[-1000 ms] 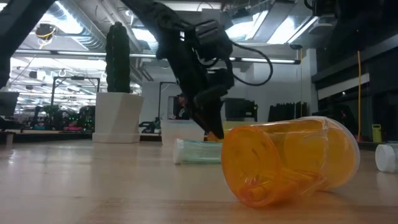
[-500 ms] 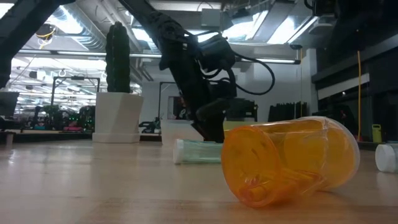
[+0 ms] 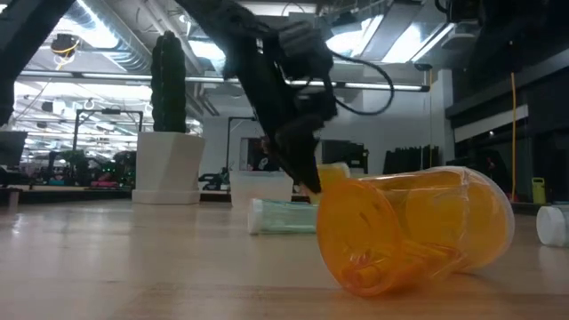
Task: Pick and place medicine bottles into bin by pill shape (circle, oval)
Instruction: Put the top orange pill bottle into the white bin
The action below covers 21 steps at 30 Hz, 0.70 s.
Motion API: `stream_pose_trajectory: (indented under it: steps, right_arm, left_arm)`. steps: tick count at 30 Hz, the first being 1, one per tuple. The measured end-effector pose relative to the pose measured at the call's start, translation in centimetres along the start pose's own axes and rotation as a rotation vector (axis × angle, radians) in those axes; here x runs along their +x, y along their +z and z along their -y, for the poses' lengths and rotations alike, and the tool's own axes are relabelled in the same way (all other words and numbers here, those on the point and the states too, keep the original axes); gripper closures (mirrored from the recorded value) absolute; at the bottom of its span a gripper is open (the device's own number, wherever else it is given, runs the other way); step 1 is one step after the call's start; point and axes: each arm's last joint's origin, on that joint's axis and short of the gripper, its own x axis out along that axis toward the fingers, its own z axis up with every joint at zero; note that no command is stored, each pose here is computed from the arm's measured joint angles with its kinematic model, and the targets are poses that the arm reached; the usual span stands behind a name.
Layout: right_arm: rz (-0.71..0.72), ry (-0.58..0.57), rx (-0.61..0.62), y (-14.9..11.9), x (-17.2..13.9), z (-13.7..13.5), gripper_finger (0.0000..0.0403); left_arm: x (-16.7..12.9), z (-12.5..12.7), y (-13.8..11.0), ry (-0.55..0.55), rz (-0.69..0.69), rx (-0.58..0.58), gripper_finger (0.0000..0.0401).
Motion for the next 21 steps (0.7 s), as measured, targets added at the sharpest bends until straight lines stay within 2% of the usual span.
stream_pose_trajectory:
  steps: [3, 6, 9, 12, 17, 21]
  right_arm:
    - [0.001, 0.001, 0.001, 0.0, 0.0, 0.0, 0.0159]
    - [0.001, 0.001, 0.001, 0.0, 0.0, 0.0, 0.0159]
    - [0.002, 0.002, 0.002, 0.0, 0.0, 0.0, 0.0159]
    - [0.005, 0.004, 0.002, 0.1, 0.0, 0.0, 0.0159]
    - [0.006, 0.005, 0.003, 0.1, 0.0, 0.0, 0.0159]
    - [0.006, 0.005, 0.003, 0.1, 0.0, 0.0, 0.0159]
  left_arm:
    - [-2.2, -0.6, 0.6, 0.026, 0.027, 0.015, 0.024]
    - [-5.1, -2.0, 1.2, 0.133, 0.066, 0.027, 0.024]
    - [-7.4, -4.5, 1.2, 0.265, 0.062, 0.002, 0.024]
    - [-9.1, -7.8, 1.1, 0.331, 0.067, -0.062, 0.024]
    - [-9.4, -12.9, 0.0, 0.319, 0.035, -0.176, 0.0239]
    - [-8.7, -15.1, -1.0, 0.264, -0.004, -0.241, 0.0228]
